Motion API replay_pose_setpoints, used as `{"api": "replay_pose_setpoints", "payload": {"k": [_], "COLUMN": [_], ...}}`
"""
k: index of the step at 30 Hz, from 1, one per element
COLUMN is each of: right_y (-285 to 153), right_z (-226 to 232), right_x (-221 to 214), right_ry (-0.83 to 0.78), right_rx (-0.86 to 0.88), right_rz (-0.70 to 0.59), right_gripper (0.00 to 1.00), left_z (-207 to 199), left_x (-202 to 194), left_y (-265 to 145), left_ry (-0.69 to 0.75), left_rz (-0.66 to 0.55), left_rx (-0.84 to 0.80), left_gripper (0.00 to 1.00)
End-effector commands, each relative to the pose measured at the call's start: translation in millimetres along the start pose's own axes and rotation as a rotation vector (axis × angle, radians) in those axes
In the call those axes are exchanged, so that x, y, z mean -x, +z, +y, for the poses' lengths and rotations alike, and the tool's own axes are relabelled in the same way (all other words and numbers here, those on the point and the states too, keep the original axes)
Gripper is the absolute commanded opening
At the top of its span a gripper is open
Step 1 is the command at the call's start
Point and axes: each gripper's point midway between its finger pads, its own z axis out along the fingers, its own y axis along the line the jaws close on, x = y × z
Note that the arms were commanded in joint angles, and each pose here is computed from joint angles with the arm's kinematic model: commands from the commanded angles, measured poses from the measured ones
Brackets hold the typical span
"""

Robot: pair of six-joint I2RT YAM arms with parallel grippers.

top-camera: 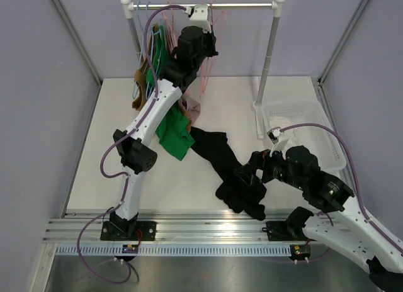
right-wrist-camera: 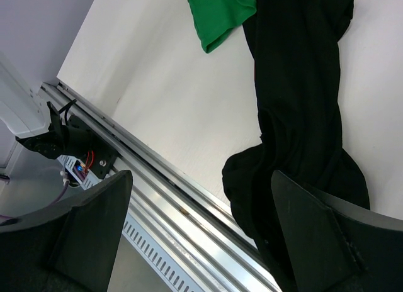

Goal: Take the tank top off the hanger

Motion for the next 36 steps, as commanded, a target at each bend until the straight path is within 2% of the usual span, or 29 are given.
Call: {"api": "replay_pose_setpoints", "payload": {"k": [1,7,14,20,21,22,25,26,30,32,33,35,36], "right_y": [-1.6,-1.7,-4.5,-6.9,-6.4,-5.3,-0.5,0.2,7.3,13.1,15.9,27.4,30.7], "right_z": [6.3,6.8,7.9,5.1,4.4,4.1,2.1,2.0,-1.6,-6.4,-10.5,-16.4,-21.0], "right_x": [11.5,8.5,10.3,10.6,11.2,11.3,10.4,10.3,9.4,7.7,7.7,0.6,2.0], "right_ry": [-0.018,-0.009,-0.014,-0.017,-0.018,-0.022,-0.018,-0.017,-0.014,-0.005,-0.002,0.012,0.016], "right_rx": [0.033,0.042,0.046,0.035,0.03,0.027,0.012,0.01,-0.011,-0.037,-0.061,-0.097,-0.129], "right_rz": [-0.052,-0.049,-0.055,-0.067,-0.068,-0.064,-0.048,-0.046,-0.033,-0.024,-0.023,0.027,0.031], "right_gripper": [0.99,1.0,0.99,0.99,1.0,0.99,0.99,1.0,0.99,1.0,0.99,1.0,1.0], "left_z": [-8.6,-8.3,-6.2,-11.5,-16.1,-17.8,-27.4,-29.5,-42.7,-47.5,-52.2,-51.9,-54.2], "left_x": [41.6,44.0,24.3,25.3,32.8,33.2,51.4,58.3,88.3,115.9,114.0,141.2,137.2], "left_y": [-3.4,-1.9,7.0,-1.0,-7.8,-10.5,-28.2,-34.2,-65.2,-91.8,-98.9,-130.7,-139.3], "left_ry": [-0.059,-0.075,-0.088,-0.09,-0.091,-0.085,-0.071,-0.068,-0.059,-0.065,-0.061,-0.059,-0.036], "left_rz": [-0.118,-0.13,-0.091,-0.079,-0.09,-0.088,-0.111,-0.121,-0.159,-0.2,-0.19,-0.236,-0.221], "left_rx": [-0.038,-0.041,-0.034,-0.044,-0.051,-0.052,-0.056,-0.052,-0.081,-0.107,-0.118,-0.112,-0.103], "left_gripper": [0.0,0.0,0.0,0.01,0.05,0.19,0.38,0.5,0.66,0.99,0.99,0.99,0.99]}}
